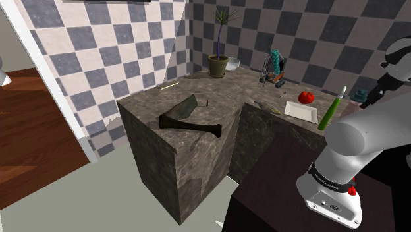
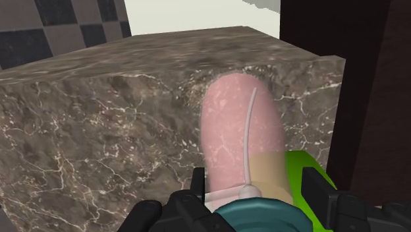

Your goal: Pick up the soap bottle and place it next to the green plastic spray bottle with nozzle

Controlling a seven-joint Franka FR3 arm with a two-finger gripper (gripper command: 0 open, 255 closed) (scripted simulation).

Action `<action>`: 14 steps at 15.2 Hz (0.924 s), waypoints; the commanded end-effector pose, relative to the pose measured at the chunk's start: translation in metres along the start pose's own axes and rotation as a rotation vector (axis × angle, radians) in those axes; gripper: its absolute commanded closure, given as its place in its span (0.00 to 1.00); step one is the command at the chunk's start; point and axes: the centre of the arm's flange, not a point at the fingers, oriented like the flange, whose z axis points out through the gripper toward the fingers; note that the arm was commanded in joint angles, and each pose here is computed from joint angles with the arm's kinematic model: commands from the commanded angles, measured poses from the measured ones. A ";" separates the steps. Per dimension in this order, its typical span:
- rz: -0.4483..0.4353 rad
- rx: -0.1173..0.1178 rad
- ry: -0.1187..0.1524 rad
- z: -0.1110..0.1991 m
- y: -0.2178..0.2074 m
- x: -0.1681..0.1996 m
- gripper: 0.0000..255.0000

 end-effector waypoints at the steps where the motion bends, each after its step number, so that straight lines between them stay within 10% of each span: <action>1: 0.000 0.000 0.000 0.000 0.000 0.000 1.00; 3: 0.000 0.000 0.000 0.000 0.000 0.000 1.00; 4: 0.000 0.000 0.000 0.000 0.000 0.000 0.00; 14: 0.000 0.000 0.000 -0.050 0.000 0.000 0.00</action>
